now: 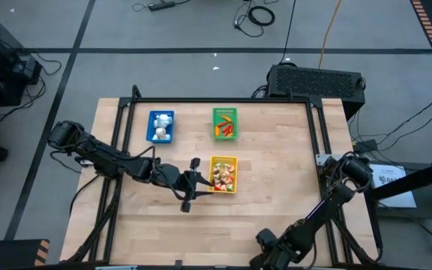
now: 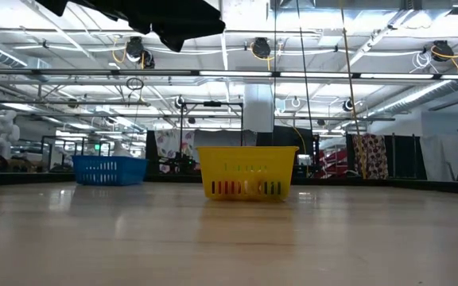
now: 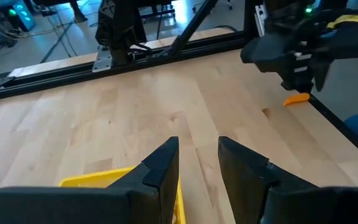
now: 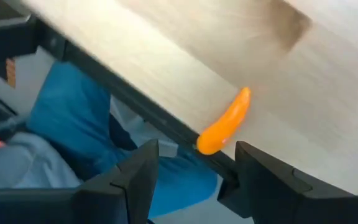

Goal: Sort produce into baskets
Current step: Put the orange chili pepper into the green bin

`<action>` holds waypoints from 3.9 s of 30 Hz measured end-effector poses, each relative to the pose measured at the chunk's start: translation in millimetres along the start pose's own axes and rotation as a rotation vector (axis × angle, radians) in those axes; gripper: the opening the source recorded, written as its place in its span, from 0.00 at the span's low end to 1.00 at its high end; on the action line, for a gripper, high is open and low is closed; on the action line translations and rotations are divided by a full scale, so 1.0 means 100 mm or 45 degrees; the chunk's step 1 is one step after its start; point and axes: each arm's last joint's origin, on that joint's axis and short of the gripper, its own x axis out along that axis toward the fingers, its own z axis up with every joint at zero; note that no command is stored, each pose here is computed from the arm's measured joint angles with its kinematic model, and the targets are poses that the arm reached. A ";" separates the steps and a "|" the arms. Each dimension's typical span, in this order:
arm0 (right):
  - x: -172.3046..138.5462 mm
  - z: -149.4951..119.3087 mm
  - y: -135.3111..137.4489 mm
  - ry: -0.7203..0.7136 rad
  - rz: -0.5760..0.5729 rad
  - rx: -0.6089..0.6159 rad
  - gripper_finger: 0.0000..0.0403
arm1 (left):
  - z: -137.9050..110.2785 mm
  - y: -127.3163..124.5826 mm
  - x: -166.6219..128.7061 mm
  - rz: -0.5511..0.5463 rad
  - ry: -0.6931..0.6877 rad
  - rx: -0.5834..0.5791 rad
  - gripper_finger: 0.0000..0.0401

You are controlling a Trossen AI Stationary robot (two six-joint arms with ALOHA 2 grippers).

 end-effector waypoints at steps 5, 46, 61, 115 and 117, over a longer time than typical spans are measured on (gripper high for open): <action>0.00 -0.01 -0.03 -0.020 -0.033 0.137 0.50 | -0.01 -0.01 0.00 -0.031 0.013 0.017 0.30; 0.26 0.11 -0.10 -0.107 -0.115 0.263 0.12 | -0.06 -0.01 0.00 -0.043 0.071 0.112 0.30; 0.02 0.77 -0.01 -0.546 -0.156 -0.149 0.05 | -0.09 0.00 0.03 -0.036 0.092 0.074 0.30; -1.15 1.24 0.33 -1.300 -0.081 -0.769 0.05 | -0.42 0.14 0.71 -0.171 -0.333 -0.388 0.30; -1.15 1.25 0.33 -1.302 -0.082 -0.769 0.05 | -0.42 0.14 0.71 -0.169 -0.332 -0.388 0.30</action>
